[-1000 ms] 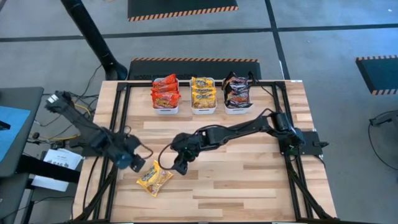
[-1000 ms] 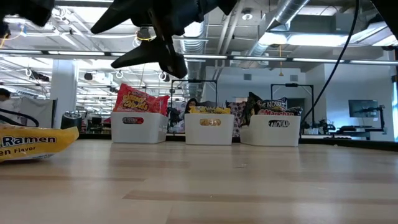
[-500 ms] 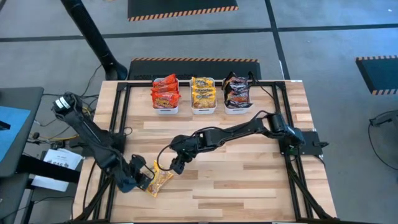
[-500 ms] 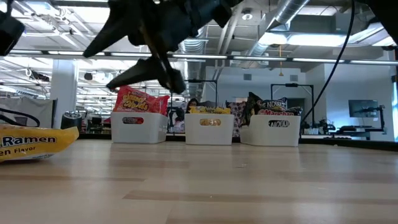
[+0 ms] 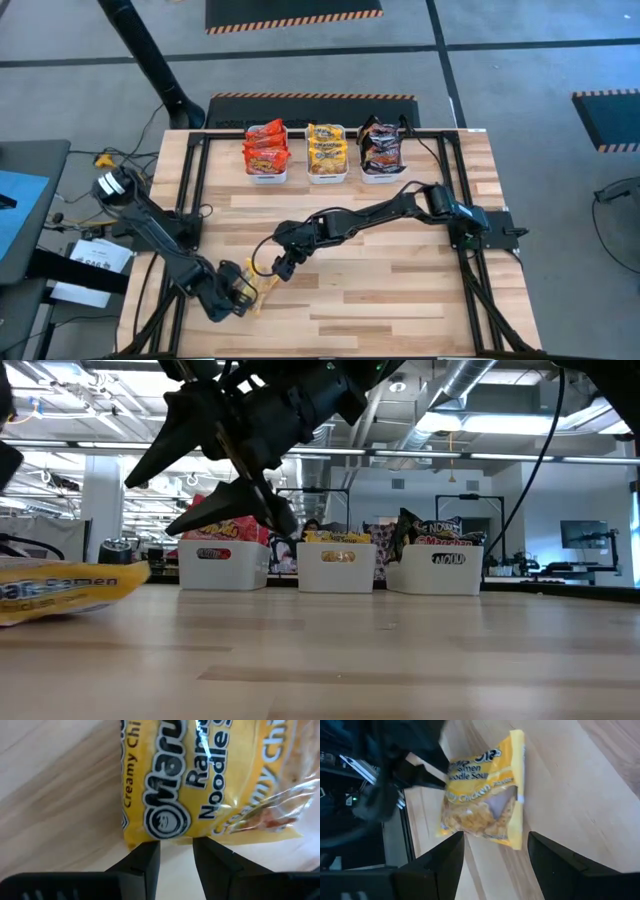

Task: Sort Maruchan noodles
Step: Put the yellow noodle pack into the middle white bin

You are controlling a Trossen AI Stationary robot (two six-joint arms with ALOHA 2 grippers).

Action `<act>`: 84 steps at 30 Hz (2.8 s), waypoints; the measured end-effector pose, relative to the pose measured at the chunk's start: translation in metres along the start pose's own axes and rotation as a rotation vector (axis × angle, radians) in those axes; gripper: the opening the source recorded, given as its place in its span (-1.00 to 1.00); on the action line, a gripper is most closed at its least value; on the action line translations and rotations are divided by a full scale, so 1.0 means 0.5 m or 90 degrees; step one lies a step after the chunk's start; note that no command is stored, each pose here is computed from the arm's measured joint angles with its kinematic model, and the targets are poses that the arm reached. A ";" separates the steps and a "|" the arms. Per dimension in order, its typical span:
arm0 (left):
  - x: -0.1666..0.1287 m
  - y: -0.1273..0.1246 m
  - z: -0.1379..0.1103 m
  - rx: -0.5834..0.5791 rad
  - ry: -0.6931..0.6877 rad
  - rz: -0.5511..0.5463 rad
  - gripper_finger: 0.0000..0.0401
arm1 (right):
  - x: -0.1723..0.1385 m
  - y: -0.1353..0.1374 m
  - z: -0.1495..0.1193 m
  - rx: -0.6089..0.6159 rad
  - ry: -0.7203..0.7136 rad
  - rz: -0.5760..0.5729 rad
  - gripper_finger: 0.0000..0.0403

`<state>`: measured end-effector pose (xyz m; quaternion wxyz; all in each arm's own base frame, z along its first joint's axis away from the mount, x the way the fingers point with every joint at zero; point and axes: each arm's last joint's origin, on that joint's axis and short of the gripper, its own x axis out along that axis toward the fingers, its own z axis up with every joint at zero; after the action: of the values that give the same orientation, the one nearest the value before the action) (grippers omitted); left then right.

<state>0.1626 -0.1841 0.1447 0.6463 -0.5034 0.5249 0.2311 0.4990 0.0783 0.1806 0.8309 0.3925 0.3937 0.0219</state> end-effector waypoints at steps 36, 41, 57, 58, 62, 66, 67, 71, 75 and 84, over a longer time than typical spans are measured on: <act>0.028 -0.036 0.162 0.134 -0.050 0.021 -0.48 | 0.002 -0.050 -0.010 0.060 0.025 -0.139 0.21; 0.029 -0.040 0.178 0.135 -0.059 0.012 -0.48 | 0.029 -0.074 -0.023 0.109 0.055 -0.148 0.21; 0.036 -0.046 0.197 0.148 -0.058 -0.002 -0.48 | 0.036 -0.073 -0.028 0.150 0.083 -0.114 -0.05; 0.036 -0.047 0.197 0.149 -0.059 -0.002 -0.48 | 0.036 -0.073 -0.027 0.150 0.082 -0.114 -0.13; 0.036 -0.047 0.198 0.154 -0.061 -0.004 -0.48 | 0.034 -0.071 -0.026 0.149 0.081 -0.114 -0.50; 0.034 -0.052 0.198 0.160 -0.062 -0.006 -0.48 | 0.033 -0.071 -0.027 0.135 0.085 -0.113 -0.86; 0.033 -0.056 0.198 0.166 -0.062 -0.008 -0.48 | 0.033 -0.071 -0.027 0.124 0.085 -0.111 -0.92; 0.025 -0.075 0.197 0.201 -0.062 -0.019 -0.48 | 0.033 -0.071 -0.027 0.108 0.089 -0.109 -0.95; 0.009 -0.102 0.196 0.225 -0.061 -0.030 -0.48 | 0.023 -0.068 -0.028 0.079 0.103 -0.118 -0.98; -0.028 -0.130 0.194 0.267 -0.056 0.024 -0.48 | -0.045 -0.048 -0.028 0.014 0.116 -0.206 -0.98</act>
<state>0.2548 -0.1192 0.1782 0.7546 -0.3375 0.5420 0.1510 0.4677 0.0629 0.1736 0.7801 0.3293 0.5258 -0.0806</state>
